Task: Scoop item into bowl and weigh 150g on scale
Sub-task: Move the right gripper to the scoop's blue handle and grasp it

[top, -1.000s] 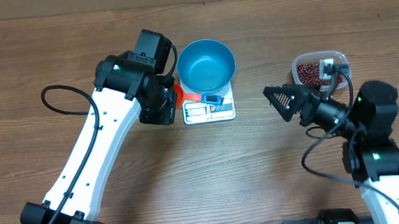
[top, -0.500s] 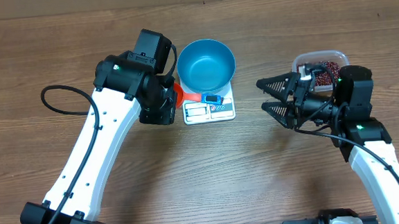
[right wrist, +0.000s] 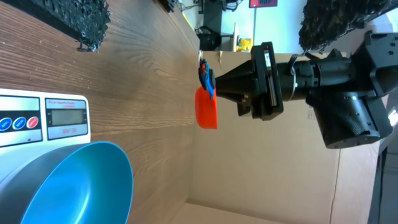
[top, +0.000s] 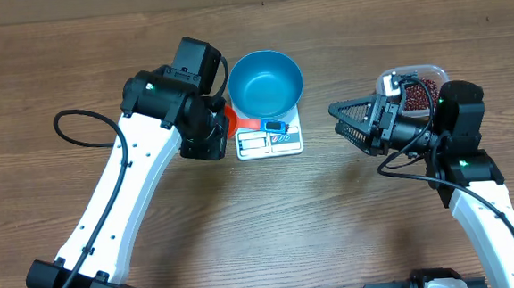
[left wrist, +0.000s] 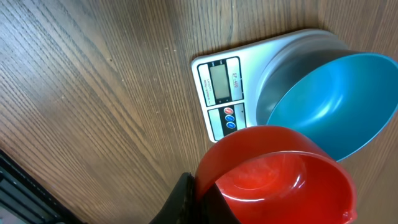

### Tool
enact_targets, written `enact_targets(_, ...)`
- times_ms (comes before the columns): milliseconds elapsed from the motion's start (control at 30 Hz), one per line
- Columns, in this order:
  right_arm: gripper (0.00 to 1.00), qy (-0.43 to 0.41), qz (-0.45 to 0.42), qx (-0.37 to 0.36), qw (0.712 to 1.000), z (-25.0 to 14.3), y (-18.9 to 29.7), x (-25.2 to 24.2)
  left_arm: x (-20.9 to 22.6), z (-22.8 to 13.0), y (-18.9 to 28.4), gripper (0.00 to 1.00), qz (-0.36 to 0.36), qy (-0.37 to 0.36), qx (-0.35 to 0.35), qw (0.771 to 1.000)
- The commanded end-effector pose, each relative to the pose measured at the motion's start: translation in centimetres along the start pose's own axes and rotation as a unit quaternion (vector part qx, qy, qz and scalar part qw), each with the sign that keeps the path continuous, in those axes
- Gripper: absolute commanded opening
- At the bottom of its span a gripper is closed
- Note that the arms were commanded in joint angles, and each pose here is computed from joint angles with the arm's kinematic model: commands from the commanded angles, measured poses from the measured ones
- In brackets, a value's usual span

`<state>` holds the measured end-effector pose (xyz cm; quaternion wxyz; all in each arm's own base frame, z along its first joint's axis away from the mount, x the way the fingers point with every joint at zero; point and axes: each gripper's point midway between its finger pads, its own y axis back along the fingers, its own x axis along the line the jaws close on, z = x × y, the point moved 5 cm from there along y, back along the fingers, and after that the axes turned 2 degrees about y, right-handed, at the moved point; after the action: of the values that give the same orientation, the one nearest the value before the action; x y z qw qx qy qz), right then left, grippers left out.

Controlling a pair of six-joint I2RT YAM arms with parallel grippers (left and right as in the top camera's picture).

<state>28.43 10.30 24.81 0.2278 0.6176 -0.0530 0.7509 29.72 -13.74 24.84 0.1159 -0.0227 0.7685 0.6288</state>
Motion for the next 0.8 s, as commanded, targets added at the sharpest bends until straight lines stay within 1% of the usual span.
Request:
enact_targets(0,1.0,0.016,0.001,-0.004,1.0,0.3,-0.3,0.8,-0.2,-0.8,1.2,0.04,-0.021,-0.002,0.021,1.0)
enact_targets(200,1.0,0.038,0.033,0.044,0.998,-1.6,-2.3,2.6,-0.7,-1.7,1.3,0.04,-0.031,-0.006,0.056,0.998)
enact_targets(300,1.0,0.066,0.059,0.059,0.994,-2.4,-3.5,4.3,-1.1,-2.2,1.4,0.04,-0.039,-0.006,0.071,0.997)
enact_targets(400,1.0,0.082,0.06,0.044,0.994,-2.3,-4.1,4.8,-1.0,-2.4,1.4,0.04,-0.037,0.004,0.073,0.997)
enact_targets(600,1.0,0.052,0.031,-0.003,0.998,-1.2,-4.3,4.2,-0.4,-3.8,1.2,0.04,-0.028,0.029,0.081,0.996)
enact_targets(767,1.0,0.062,0.033,-0.023,0.997,-0.6,-4.3,4.6,-0.2,-5.4,1.2,0.04,-0.031,0.038,0.092,0.995)
